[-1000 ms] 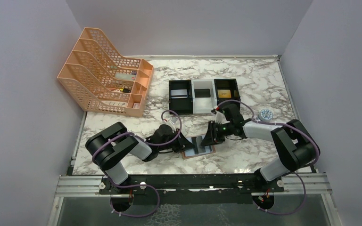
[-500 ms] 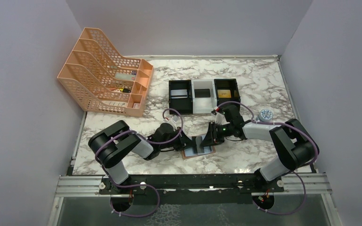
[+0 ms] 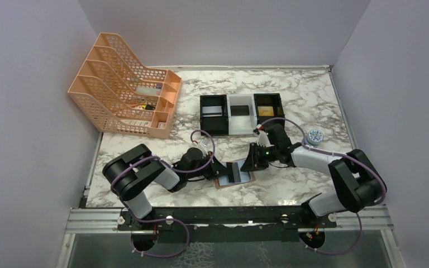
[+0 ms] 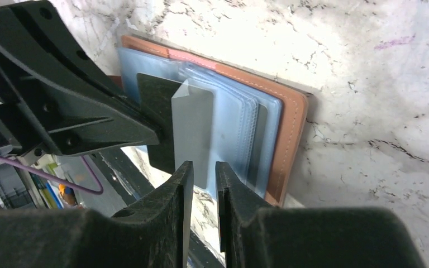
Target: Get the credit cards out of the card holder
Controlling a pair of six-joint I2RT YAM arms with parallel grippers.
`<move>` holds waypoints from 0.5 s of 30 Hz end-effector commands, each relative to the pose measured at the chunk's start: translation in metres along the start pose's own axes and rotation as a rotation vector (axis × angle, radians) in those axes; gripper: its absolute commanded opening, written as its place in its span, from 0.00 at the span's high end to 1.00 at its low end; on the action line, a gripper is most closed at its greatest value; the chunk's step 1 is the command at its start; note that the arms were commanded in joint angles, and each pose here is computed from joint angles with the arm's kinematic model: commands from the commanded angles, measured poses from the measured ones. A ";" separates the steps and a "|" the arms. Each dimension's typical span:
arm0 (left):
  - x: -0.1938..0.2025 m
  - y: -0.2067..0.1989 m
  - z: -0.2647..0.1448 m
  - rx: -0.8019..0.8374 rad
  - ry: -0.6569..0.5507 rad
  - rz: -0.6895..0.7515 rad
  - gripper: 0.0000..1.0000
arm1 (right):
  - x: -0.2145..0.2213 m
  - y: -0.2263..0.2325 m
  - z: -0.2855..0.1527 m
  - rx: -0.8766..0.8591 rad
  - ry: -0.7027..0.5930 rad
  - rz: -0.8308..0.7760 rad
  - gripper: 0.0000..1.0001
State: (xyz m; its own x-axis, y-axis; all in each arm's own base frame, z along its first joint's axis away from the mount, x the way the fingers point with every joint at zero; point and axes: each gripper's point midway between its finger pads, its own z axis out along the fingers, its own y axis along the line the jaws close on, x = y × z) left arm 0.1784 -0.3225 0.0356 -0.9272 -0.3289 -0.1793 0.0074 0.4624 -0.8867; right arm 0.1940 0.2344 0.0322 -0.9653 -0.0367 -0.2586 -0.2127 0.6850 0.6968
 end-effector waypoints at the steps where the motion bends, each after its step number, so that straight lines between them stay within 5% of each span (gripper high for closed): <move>1: -0.001 -0.001 -0.001 0.001 -0.011 0.014 1.00 | -0.007 0.012 -0.009 -0.028 -0.031 -0.055 0.77; 6: -0.001 -0.002 0.002 0.004 -0.004 0.015 0.99 | -0.009 0.028 -0.006 -0.122 -0.039 -0.023 0.77; 15: 0.002 -0.008 0.007 0.025 0.035 0.027 0.86 | 0.019 -0.017 0.019 -0.004 0.054 0.088 0.77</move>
State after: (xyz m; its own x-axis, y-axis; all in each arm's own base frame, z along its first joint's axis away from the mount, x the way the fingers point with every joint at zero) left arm 0.1791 -0.3235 0.0355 -0.9279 -0.3260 -0.1806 0.0093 0.4642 -0.8857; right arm 0.1924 0.2432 0.0255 -0.9788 -0.0212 -0.2038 -0.1683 0.6505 0.7406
